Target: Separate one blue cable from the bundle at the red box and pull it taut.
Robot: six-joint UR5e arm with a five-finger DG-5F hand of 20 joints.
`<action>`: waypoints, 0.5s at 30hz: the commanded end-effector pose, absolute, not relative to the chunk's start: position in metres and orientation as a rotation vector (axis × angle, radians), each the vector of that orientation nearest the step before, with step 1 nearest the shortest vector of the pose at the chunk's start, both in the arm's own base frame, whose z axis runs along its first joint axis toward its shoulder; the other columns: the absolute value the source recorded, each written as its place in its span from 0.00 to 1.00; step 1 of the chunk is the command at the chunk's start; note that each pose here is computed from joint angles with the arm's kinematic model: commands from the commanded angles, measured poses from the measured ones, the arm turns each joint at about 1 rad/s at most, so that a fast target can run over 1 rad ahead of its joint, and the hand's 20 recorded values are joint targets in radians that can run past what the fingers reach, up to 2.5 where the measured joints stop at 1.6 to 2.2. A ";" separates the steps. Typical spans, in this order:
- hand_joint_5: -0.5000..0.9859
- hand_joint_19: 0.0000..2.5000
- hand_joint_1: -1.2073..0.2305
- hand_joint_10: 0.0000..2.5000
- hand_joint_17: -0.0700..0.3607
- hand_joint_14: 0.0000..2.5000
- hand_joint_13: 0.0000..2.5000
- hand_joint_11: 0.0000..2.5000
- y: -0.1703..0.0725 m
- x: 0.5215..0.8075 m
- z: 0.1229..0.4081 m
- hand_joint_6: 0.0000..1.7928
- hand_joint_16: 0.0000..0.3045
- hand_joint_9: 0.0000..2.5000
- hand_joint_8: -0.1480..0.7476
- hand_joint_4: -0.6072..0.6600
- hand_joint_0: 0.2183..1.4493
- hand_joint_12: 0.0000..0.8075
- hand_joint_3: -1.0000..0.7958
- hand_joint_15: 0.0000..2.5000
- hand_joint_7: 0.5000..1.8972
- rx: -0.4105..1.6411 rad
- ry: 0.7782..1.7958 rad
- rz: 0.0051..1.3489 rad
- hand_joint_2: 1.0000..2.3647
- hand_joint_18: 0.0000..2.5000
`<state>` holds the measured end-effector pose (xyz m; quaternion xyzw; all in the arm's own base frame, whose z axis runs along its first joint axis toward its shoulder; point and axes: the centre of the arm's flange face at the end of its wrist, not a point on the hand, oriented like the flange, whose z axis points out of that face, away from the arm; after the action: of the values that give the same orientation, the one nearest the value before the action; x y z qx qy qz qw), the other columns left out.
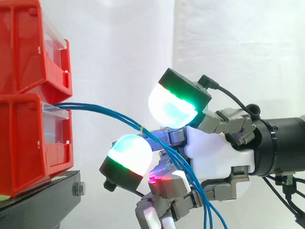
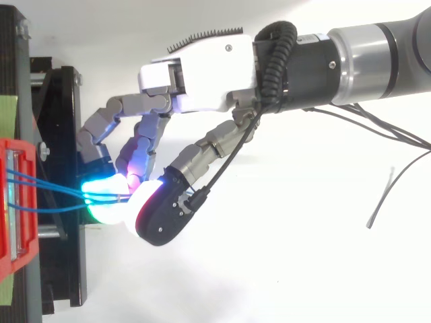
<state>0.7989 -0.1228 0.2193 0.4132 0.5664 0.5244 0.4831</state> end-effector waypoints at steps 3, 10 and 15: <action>0.24 0.35 0.39 0.01 0.44 0.01 0.32 0.40 -0.122 0.799 0.224 0.37 0.18 0.44 0.48 0.53 0.28 0.48 0.28 0.30 0.45 1.000 1.376 1.284 0.00 0.24; 0.24 0.36 0.37 0.01 0.43 0.01 0.32 0.40 -0.122 0.799 0.224 0.37 0.17 0.44 0.47 0.52 0.31 0.47 0.34 0.30 0.46 1.000 1.376 1.284 0.01 0.24; 0.24 0.36 0.37 0.01 0.44 0.01 0.32 0.40 -0.123 0.798 0.226 0.37 0.17 0.44 0.47 0.52 0.31 0.47 0.34 0.30 0.46 1.005 1.379 1.281 0.01 0.24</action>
<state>0.7990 -0.1224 0.2248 0.4114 0.5652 0.5268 0.4835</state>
